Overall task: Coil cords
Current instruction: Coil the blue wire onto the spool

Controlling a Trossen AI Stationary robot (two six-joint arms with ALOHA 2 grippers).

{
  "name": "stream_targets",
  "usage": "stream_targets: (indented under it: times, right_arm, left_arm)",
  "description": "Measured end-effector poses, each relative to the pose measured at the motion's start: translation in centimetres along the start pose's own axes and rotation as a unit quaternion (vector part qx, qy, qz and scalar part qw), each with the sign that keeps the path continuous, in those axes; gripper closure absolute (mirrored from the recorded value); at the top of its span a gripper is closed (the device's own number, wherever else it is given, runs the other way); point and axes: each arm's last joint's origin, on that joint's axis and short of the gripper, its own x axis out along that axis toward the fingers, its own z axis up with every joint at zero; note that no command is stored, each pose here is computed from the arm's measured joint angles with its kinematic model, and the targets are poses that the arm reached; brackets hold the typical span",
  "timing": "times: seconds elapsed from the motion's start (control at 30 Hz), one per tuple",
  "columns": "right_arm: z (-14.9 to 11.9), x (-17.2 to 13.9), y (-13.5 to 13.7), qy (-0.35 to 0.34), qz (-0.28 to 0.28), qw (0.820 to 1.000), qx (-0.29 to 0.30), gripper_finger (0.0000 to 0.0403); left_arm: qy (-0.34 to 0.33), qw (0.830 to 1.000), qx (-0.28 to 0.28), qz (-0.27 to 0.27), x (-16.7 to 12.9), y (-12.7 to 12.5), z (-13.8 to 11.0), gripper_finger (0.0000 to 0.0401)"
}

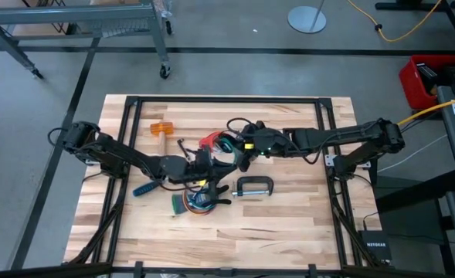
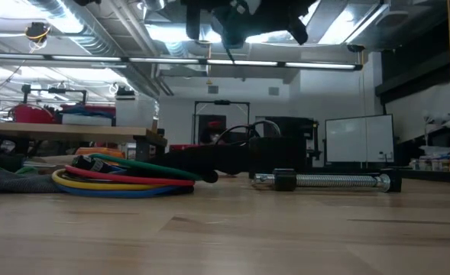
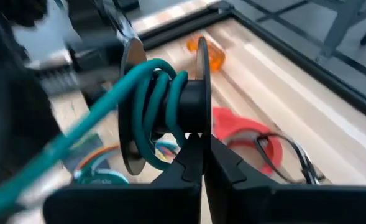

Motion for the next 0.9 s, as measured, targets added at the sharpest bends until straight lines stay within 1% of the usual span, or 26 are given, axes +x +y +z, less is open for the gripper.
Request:
stream_targets:
  times: [0.2,0.3,0.47,0.57,0.73,0.8,0.9]
  right_arm:
    - [0.8,0.0,0.4,-0.042,0.018,0.999,0.014,0.0401]
    - [0.9,-0.1,0.4,-0.043,0.025,0.999,0.0,0.0401]
    - [1.4,-1.2,0.1,-0.038,0.052,0.998,-0.013,0.0401]
    - [1.7,-2.4,-0.1,-0.026,0.052,0.998,-0.032,0.0401]
    - [1.9,-4.5,-0.6,0.015,0.053,0.997,-0.048,0.0401]
    - [1.4,-4.9,-0.8,0.045,0.068,0.995,-0.053,0.0401]
    - [0.8,-5.2,-0.8,0.097,0.113,0.987,-0.056,0.0401]
  left_arm:
    - [0.018,1.0,0.006,0.017,0.7,0.6,-1.5,0.0401]
    - [0.033,0.999,0.012,0.022,1.0,0.7,-2.3,0.0401]
    - [0.081,0.995,0.038,0.044,0.7,0.7,-3.5,0.0401]
    - [0.104,0.99,0.058,0.071,0.5,0.9,-4.1,0.0401]
    - [0.125,0.984,0.097,0.086,0.2,0.8,-4.7,0.0401]
    - [0.132,0.981,0.112,0.09,0.1,0.8,-4.9,0.0401]
    - [0.137,0.978,0.13,0.09,0.0,0.8,-5.1,0.0401]
